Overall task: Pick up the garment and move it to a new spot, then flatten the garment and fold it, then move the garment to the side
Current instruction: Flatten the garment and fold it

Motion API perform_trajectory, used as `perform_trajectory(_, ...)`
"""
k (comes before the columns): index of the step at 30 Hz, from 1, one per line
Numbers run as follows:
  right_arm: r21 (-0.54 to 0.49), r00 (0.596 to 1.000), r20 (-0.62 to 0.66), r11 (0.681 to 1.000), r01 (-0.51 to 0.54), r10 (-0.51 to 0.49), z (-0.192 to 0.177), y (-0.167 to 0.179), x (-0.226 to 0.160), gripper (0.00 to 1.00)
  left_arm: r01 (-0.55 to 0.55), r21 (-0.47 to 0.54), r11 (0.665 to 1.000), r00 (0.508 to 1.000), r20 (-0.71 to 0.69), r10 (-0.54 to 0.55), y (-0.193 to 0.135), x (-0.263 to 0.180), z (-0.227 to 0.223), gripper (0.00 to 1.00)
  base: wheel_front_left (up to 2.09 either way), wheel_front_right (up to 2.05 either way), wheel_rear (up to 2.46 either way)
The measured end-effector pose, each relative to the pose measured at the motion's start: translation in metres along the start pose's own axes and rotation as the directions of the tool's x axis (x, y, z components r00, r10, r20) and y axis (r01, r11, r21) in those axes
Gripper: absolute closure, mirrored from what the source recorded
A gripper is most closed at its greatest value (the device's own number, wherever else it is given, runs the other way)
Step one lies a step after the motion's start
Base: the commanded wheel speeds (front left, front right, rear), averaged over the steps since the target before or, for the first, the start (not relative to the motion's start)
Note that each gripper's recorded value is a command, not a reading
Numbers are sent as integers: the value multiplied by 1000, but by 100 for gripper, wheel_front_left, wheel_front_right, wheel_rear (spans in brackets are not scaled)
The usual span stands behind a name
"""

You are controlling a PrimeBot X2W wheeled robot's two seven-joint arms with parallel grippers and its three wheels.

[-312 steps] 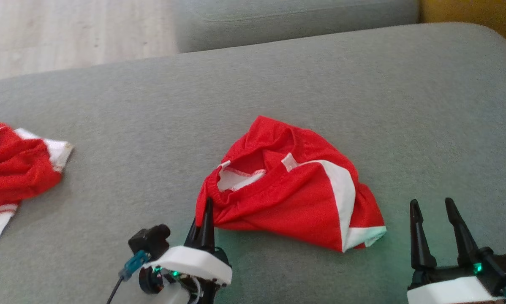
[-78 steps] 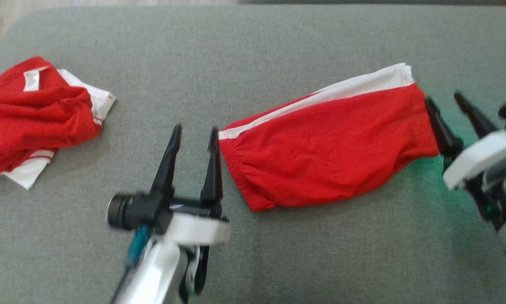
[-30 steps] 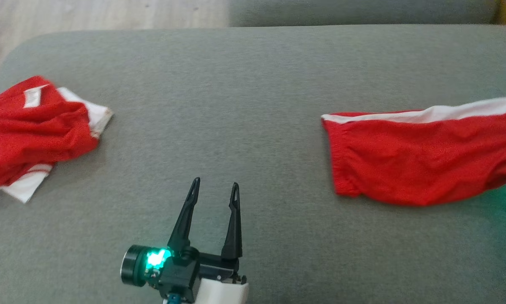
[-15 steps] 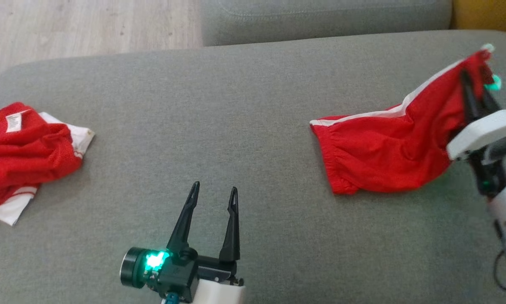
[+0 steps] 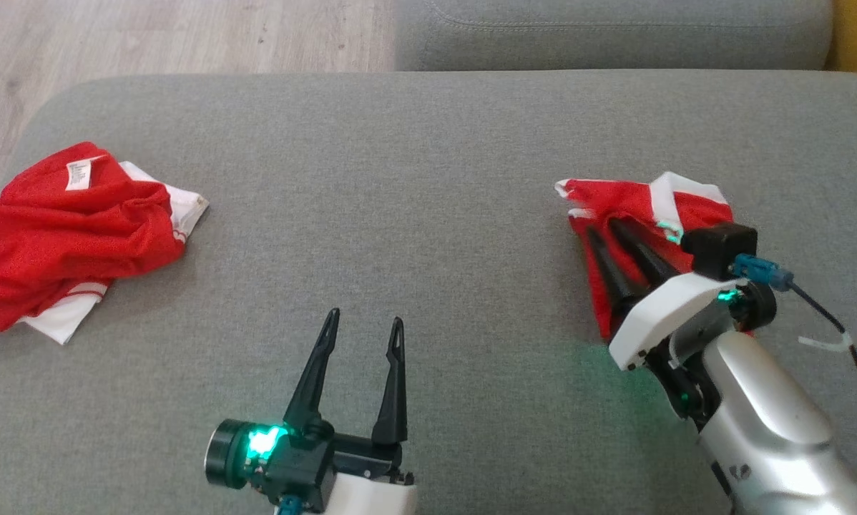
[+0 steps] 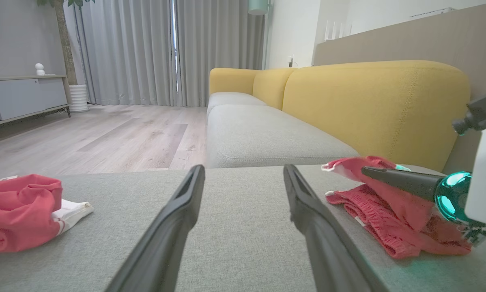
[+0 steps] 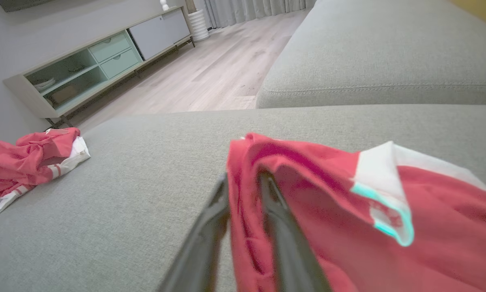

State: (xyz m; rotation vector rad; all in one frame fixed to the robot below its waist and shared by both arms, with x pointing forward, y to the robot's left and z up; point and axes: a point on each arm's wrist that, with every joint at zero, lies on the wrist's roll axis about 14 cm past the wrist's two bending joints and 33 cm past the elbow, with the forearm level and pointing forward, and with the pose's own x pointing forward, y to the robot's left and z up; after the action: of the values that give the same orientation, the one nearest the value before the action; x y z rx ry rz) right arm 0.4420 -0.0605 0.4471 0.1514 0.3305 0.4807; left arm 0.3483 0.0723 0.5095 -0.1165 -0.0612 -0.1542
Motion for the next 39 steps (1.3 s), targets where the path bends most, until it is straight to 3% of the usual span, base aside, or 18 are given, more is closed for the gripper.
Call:
perform_trajectory(5, 8, 999, 46, 1000, -21, 20, 9, 8, -9, 0, 0, 0, 1000, 1000, 6, 0, 0, 0, 2, 0, 0, 0, 0)
perform_trajectory(12, -21, 997, 58, 999, 45, -44, 10, -17, -39, 0, 6, -8, 1000, 1000, 11, -6, -3, -4, 4, 0, 0, 0, 0)
perform_trajectory(13, -28, 997, 48, 998, 62, -60, 8, -23, -43, 55, 5, -9, 1000, 1000, 7, -5, -3, -6, 3, 0, 0, 0, 0)
perform_trajectory(14, -36, 997, 33, 997, 74, -72, 5, -27, -45, 100, 3, -9, 1000, 1000, 3, -3, -3, -8, 2, 0, 0, 0, 0)
perform_trajectory(25, -185, 964, -211, 975, 124, -163, -31, -79, -23, 100, -73, -19, 997, 997, -17, 73, 16, -16, -2, 0, 0, 0, 0)
perform_trajectory(32, -168, 942, -308, 982, 82, -131, -49, -73, 9, 100, -126, -24, 992, 991, -40, 125, 29, -20, -7, 0, 0, 0, 0)
perform_trajectory(35, -167, 967, -230, 983, 70, -108, -32, -68, 29, 100, -144, -18, 989, 989, -42, 143, 34, -18, -7, 0, 0, 0, 0)
perform_trajectory(39, -151, 999, 19, 988, 41, -38, 23, -47, 57, 100, -155, -12, 988, 987, -45, 154, 37, -15, -8, 0, 0, 0, 0)
